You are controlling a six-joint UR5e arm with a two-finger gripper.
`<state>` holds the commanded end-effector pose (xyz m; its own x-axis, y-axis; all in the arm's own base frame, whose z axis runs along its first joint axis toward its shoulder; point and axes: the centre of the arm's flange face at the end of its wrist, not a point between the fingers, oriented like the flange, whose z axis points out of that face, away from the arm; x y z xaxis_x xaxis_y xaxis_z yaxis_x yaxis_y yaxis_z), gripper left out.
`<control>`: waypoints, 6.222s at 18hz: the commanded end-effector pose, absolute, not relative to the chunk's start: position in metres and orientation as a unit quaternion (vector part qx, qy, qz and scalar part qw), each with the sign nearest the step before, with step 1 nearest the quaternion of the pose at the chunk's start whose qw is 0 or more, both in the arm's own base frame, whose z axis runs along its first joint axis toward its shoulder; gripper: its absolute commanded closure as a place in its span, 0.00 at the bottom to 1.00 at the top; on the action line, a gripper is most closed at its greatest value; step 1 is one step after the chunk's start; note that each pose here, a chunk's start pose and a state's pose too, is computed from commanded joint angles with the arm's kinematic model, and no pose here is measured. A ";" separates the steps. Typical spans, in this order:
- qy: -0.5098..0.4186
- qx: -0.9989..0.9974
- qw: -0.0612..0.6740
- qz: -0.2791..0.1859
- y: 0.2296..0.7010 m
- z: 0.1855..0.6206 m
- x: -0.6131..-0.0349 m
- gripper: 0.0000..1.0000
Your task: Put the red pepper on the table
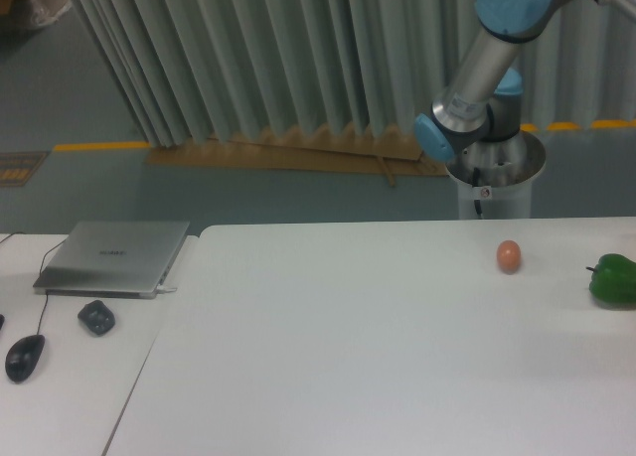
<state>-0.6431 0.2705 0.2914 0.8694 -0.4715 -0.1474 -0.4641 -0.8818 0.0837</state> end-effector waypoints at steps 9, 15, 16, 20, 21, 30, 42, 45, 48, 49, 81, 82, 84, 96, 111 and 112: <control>-0.241 0.968 0.025 -0.072 0.269 0.280 -0.643 0.00; -0.241 0.967 0.036 -0.072 0.266 0.282 -0.642 0.42; -0.240 0.967 0.037 -0.072 0.266 0.283 -0.642 0.43; -0.240 0.967 0.037 -0.072 0.268 0.284 -0.640 0.55; -0.240 0.967 0.037 -0.072 0.269 0.284 -0.639 0.55; -0.230 0.969 0.030 -0.084 0.279 0.305 -0.627 0.56; -0.192 0.979 -0.037 -0.050 0.313 0.349 -0.580 0.55; -0.178 0.982 -0.050 -0.040 0.336 0.361 -0.559 0.55; -0.154 0.984 -0.083 -0.029 0.358 0.381 -0.533 0.55; -0.150 0.985 -0.085 -0.028 0.365 0.382 -0.528 0.55; -0.127 0.992 -0.026 0.006 0.481 0.313 -0.440 0.51; -0.128 0.992 -0.023 0.006 0.480 0.311 -0.439 0.51; -0.135 0.991 -0.007 0.000 0.484 0.307 -0.435 0.51; -0.138 0.990 -0.002 0.000 0.486 0.303 -0.434 0.48; -0.144 0.989 0.011 -0.017 0.488 0.310 -0.430 0.00; -0.145 0.989 0.011 -0.018 0.489 0.310 -0.430 0.00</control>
<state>-0.4297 0.4886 0.3102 0.9573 -0.2872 -0.0330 -0.2864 -0.9577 0.0270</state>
